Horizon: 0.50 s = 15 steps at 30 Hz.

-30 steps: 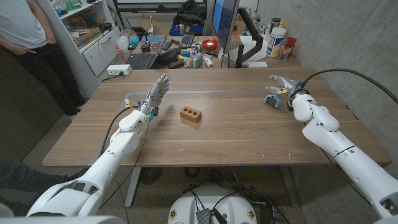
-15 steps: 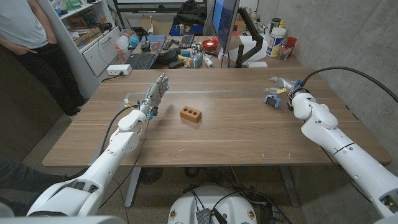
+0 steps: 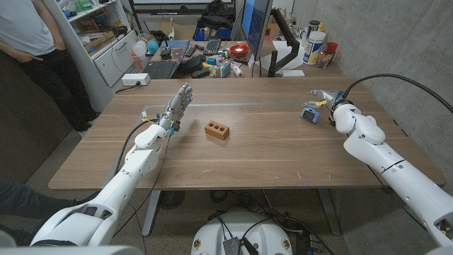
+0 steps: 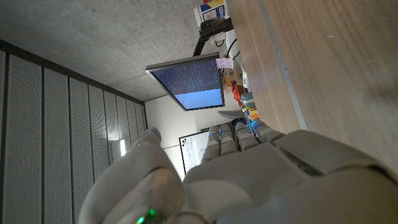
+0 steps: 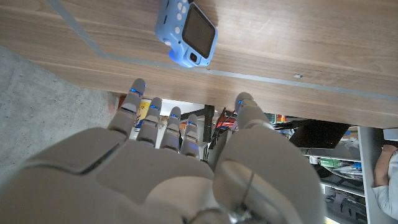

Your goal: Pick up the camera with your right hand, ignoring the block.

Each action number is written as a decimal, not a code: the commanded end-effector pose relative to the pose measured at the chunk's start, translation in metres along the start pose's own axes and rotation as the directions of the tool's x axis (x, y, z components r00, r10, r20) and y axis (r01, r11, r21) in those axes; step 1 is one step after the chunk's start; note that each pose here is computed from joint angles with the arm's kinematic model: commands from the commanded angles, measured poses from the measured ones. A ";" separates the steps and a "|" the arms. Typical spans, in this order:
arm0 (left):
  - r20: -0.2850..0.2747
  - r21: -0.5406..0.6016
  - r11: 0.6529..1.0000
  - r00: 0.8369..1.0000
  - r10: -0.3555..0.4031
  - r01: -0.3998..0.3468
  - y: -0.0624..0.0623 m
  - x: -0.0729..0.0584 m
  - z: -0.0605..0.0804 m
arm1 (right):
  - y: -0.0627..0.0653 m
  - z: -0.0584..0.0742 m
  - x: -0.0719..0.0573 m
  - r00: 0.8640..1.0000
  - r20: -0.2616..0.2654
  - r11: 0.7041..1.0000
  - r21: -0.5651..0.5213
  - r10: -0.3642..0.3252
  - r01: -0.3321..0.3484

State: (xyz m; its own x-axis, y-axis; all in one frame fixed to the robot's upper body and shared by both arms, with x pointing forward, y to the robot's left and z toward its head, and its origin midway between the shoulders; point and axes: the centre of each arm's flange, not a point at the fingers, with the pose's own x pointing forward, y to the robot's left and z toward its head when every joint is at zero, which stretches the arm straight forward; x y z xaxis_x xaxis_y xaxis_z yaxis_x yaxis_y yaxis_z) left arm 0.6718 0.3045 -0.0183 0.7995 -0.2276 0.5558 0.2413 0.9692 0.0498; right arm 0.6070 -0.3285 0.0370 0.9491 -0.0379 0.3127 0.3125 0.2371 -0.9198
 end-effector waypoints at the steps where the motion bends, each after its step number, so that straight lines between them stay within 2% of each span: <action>1: -0.001 0.001 1.000 1.000 0.004 -0.004 -0.001 -0.003 0.000 | 0.002 -0.003 0.006 0.999 -0.027 0.999 -0.024 0.045 -0.046; 15: 0.000 0.004 1.000 1.000 0.004 -0.004 -0.001 -0.002 0.002 | 0.009 -0.007 0.014 0.994 -0.057 0.996 -0.021 0.089 -0.090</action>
State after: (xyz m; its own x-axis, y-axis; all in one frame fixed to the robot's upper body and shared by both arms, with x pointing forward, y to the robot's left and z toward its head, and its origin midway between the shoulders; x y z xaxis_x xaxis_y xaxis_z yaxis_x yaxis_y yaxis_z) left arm 0.6694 0.3037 -0.0189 0.8010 -0.2243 0.5550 0.2374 0.9702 0.0494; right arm 0.6163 -0.3324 0.0345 0.9652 -0.0567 0.2553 0.2615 0.2213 -0.9395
